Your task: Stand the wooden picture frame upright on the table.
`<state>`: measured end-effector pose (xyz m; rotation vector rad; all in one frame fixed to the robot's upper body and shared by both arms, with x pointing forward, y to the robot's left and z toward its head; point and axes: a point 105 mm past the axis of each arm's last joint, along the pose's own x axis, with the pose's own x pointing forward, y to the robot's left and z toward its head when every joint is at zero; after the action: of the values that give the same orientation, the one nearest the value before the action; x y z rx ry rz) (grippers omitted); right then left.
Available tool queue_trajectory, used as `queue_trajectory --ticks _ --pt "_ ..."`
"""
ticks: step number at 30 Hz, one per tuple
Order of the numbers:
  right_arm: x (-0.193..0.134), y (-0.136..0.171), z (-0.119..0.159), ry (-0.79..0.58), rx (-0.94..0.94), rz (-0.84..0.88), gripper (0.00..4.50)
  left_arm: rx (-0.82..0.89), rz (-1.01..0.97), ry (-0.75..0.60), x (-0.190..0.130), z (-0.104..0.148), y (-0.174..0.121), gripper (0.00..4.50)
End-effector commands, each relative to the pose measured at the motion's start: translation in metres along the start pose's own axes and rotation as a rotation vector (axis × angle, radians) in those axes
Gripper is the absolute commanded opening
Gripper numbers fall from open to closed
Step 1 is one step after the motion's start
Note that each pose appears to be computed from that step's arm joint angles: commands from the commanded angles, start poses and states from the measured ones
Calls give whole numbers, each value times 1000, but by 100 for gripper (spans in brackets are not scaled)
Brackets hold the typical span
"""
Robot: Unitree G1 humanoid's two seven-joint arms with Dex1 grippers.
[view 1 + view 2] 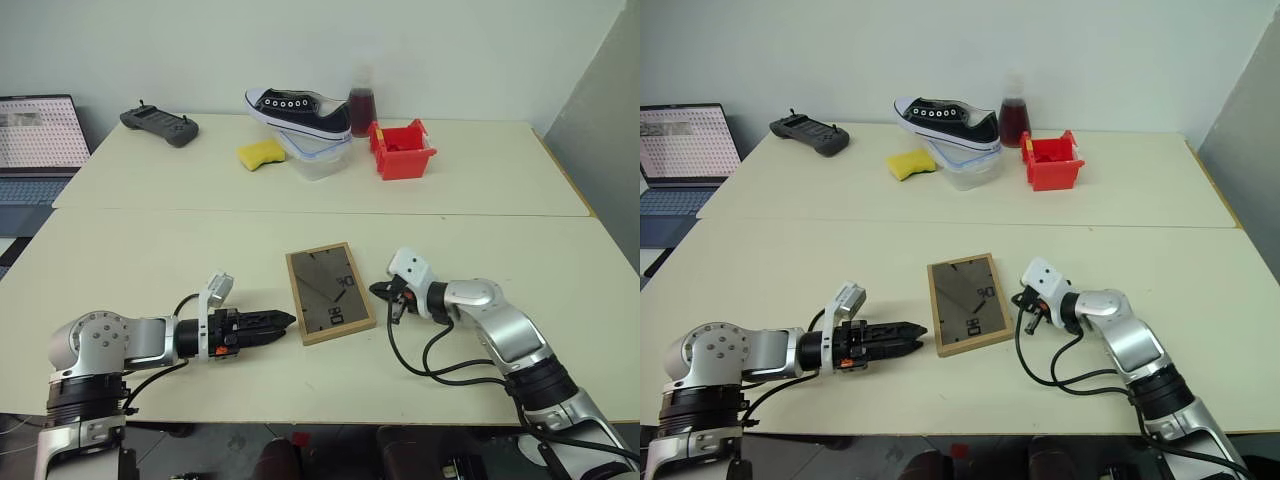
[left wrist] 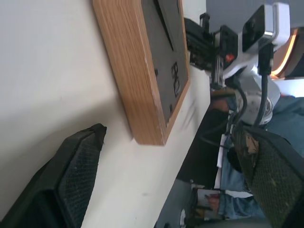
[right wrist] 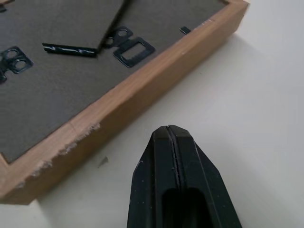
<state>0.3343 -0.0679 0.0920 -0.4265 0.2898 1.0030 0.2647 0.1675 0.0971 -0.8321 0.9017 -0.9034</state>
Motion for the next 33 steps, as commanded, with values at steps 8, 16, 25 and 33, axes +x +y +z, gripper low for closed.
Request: queue_trajectory --ticks 8,16,25,33 --pt "14 25 27 -64 9 62 0 -10 -26 26 23 -13 -2 447" --pt "9 23 13 -29 16 47 0 13 0 -5 24 -12 2 447" --pt "-20 -20 2 5 -11 -107 0 38 -36 -91 29 17 -4 277" --pt "-57 -44 56 -185 118 -122 0 94 -91 -126 41 35 -23 138"
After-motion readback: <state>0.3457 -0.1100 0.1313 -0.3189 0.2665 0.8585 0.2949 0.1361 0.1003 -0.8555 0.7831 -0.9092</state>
